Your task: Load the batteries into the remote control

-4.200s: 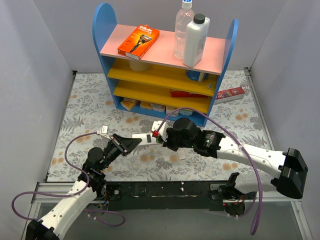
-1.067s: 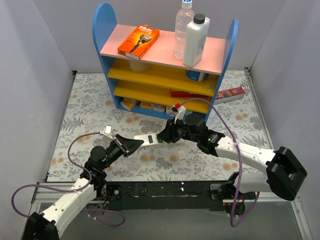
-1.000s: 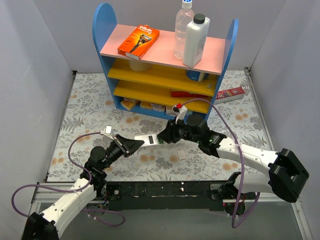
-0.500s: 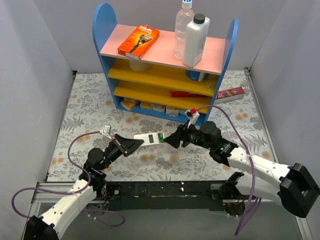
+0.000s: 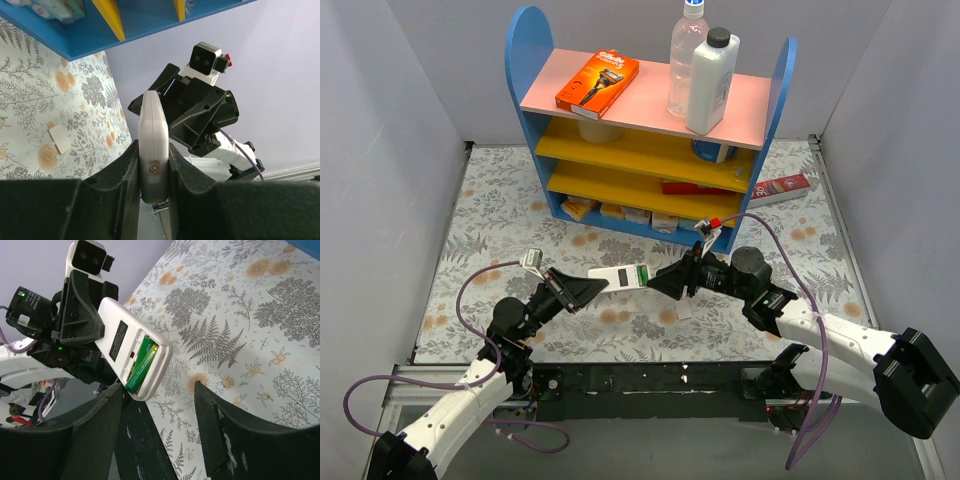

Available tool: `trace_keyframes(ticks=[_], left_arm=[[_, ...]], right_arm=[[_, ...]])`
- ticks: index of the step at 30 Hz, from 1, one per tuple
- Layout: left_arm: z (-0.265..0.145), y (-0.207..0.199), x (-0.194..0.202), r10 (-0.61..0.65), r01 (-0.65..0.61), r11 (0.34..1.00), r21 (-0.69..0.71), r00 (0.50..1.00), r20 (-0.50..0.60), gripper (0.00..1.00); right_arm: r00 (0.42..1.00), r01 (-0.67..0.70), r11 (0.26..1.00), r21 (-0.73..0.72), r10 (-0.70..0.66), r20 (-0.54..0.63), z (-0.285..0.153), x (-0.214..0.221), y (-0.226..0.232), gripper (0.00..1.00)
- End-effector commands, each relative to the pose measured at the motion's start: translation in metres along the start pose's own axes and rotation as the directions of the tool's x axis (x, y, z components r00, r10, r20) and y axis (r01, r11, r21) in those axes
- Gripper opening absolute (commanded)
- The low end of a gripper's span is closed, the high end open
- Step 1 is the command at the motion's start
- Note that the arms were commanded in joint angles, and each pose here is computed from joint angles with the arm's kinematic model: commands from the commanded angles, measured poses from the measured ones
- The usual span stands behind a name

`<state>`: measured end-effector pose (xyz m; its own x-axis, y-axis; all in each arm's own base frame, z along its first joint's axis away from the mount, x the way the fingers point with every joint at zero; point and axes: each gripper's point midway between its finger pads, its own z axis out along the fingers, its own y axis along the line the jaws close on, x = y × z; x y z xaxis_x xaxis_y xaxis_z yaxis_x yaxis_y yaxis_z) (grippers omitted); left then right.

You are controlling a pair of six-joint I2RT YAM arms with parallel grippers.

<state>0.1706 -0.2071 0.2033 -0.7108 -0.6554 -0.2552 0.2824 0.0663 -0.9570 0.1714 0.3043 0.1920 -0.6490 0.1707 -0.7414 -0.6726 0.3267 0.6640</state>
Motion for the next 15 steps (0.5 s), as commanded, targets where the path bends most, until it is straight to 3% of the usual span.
trace_keyframes(ticks=[1,15], left_arm=[[-0.0163,0.0527,0.0223,-0.106,0.103,0.991,-0.089,0.994,-0.035,0.0],[-0.0148,0.0432,0.0233,-0.108,0.105,0.993,-0.062,0.993,-0.053,0.0]], right_arm=[[0.998,0.016,0.995,-0.095,-0.011,0.057,-0.0006,-0.0153,0.019,0.66],[1.0,-0.016,0.988,-0.151,0.018,0.012,0.009,-0.0061,0.0206,0.56]])
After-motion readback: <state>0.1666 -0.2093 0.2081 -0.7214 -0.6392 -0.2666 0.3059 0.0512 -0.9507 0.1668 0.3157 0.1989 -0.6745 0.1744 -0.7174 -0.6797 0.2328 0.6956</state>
